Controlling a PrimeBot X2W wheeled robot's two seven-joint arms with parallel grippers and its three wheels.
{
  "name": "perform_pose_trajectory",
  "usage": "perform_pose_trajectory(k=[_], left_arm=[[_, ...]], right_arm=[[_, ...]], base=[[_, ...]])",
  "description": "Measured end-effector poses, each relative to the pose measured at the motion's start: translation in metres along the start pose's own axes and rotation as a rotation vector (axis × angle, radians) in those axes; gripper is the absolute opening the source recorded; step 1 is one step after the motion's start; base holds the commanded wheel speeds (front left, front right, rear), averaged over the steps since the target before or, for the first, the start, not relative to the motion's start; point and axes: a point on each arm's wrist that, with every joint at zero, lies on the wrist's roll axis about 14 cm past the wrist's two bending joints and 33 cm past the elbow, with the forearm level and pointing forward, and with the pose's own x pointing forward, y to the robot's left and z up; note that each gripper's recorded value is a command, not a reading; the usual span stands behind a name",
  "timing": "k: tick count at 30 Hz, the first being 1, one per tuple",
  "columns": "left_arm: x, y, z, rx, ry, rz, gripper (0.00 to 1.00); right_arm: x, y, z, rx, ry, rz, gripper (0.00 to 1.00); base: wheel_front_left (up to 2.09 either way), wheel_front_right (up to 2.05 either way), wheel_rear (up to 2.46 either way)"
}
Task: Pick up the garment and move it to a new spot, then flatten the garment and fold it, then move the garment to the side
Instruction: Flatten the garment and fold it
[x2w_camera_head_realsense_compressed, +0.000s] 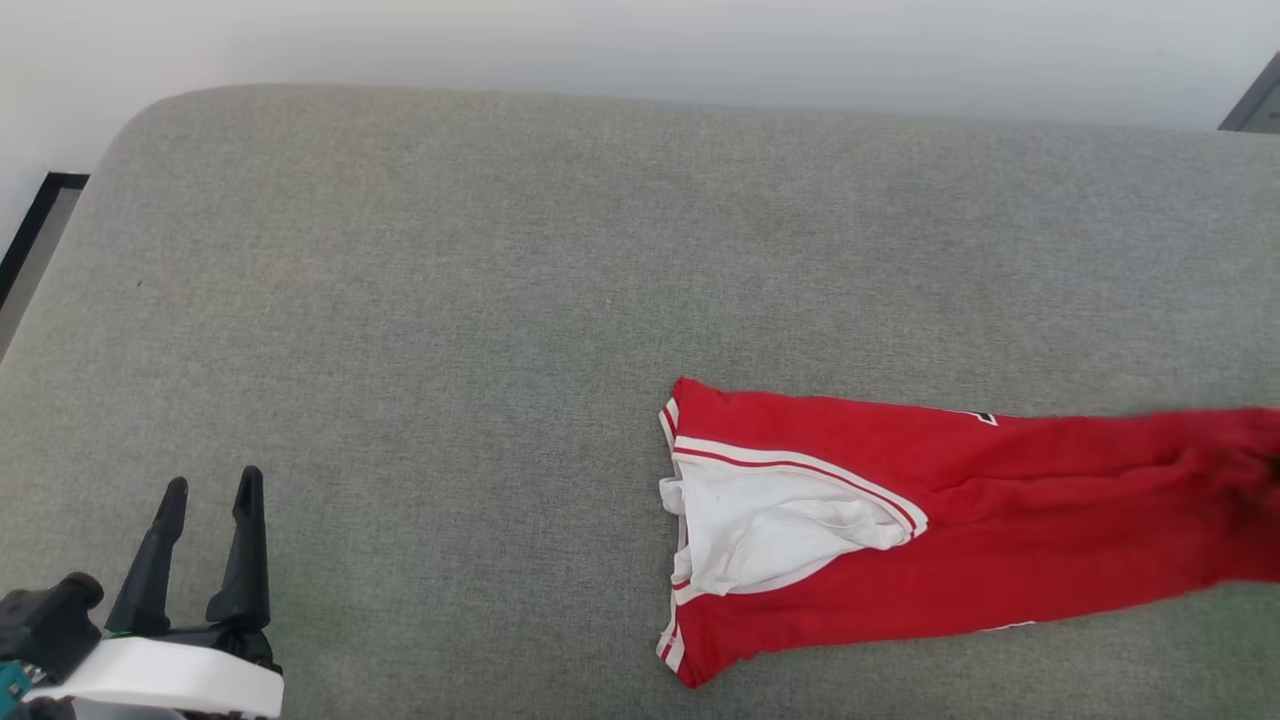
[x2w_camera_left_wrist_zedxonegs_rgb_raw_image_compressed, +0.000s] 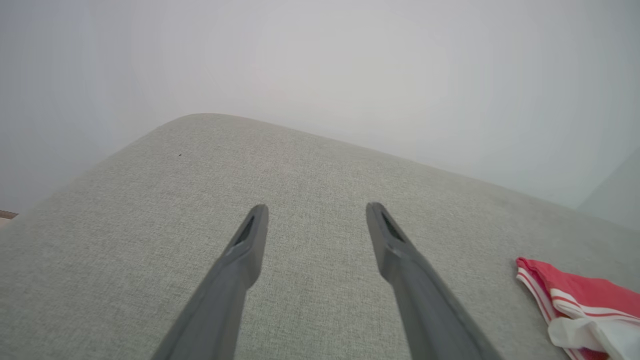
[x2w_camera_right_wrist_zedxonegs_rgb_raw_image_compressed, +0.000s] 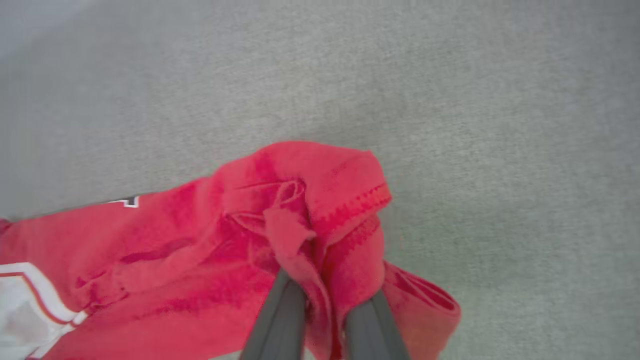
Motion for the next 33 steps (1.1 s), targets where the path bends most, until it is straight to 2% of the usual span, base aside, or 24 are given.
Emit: perform_pose_trajectory(k=[9, 19, 25, 26, 28, 29, 33], left_arm=[[-0.004, -0.002, 0.0, -0.014, -0.005, 0.0, 1.0], [-0.011, -0.001, 0.003, -0.028, -0.017, 0.012, 1.0], [-0.017, 0.003, 0.004, -0.039, -0.023, 0.035, 1.0], [-0.017, 0.004, 0.006, -0.044, -0.029, 0.04, 1.0], [-0.02, 0.006, 0.007, -0.047, -0.033, 0.047, 1.0], [-0.021, 0.007, 0.007, -0.049, -0.034, 0.054, 1.0], [-0.024, 0.011, 0.01, -0.054, -0.044, 0.064, 1.0]], right_arm=[[-0.022, 0.091, -0.011, -0.091, -0.012, 0.282, 0.0], [-0.026, 0.201, -0.057, -0.265, 0.097, 0.544, 0.0], [-0.015, 0.245, -0.081, -0.324, 0.165, 0.633, 0.0], [-0.013, 0.249, -0.084, -0.333, 0.172, 0.637, 0.02], [-0.008, 0.255, -0.086, -0.357, 0.17, 0.638, 0.63], [-0.006, 0.257, -0.087, -0.362, 0.17, 0.639, 1.0], [-0.009, 0.263, -0.079, -0.368, 0.128, 0.653, 1.0]], base=[[0.0, 0.0, 0.0], [0.0, 0.0, 0.0], [0.0, 0.0, 0.0], [0.0, 0.0, 0.0], [0.0, 0.0, 0.0], [0.0, 0.0, 0.0], [0.0, 0.0, 0.0]])
